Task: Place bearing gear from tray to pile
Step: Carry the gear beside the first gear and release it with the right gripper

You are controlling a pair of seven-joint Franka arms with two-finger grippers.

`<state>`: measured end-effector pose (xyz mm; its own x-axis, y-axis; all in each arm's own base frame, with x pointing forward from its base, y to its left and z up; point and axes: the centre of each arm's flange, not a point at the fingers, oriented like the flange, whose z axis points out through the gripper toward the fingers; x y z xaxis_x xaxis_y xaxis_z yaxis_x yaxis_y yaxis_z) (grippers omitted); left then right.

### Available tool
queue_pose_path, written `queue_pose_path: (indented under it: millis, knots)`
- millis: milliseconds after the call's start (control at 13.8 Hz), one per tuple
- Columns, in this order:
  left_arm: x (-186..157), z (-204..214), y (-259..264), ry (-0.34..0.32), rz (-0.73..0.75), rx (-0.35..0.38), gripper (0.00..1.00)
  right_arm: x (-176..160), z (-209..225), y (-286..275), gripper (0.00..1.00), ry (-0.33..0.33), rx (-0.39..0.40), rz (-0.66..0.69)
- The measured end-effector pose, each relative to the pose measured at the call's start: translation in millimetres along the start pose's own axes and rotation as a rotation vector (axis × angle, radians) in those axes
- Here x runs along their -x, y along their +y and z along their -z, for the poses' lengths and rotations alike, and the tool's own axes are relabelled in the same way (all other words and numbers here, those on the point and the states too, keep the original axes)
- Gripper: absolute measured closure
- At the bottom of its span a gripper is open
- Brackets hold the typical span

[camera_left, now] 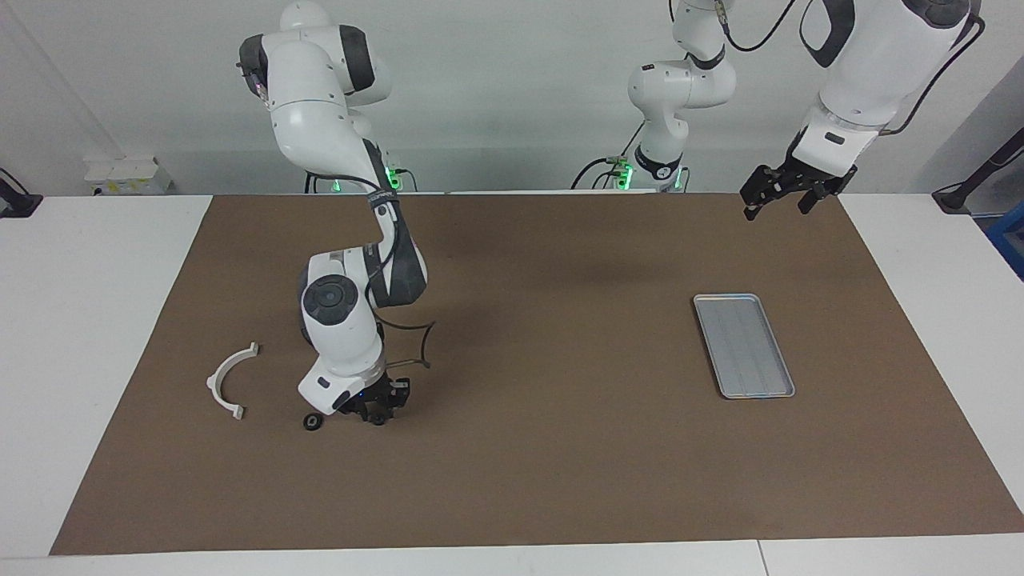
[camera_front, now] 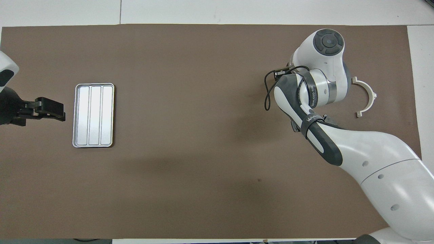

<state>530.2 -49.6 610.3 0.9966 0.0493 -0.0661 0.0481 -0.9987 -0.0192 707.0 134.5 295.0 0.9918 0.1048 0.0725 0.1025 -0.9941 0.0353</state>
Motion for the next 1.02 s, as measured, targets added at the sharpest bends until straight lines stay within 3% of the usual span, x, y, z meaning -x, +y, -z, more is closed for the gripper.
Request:
queue_pose_path:
  millis: [218, 291, 1018]
  knots:
    - [0.0, 0.0, 0.0, 0.0, 0.0, 0.0, 0.0, -0.1, 0.3, 0.8, 0.07, 0.0, 0.0, -0.001]
    - [0.0, 0.0, 0.0, 0.0, 0.0, 0.0, 0.0, -0.2, 0.5, 1.2, 0.0, 0.001, 0.0, -0.002]
    - [0.0, 0.0, 0.0, 0.0, 0.0, 0.0, 0.0, -4.5, 18.8, 37.6, 0.0, 0.027, 0.004, -0.047]
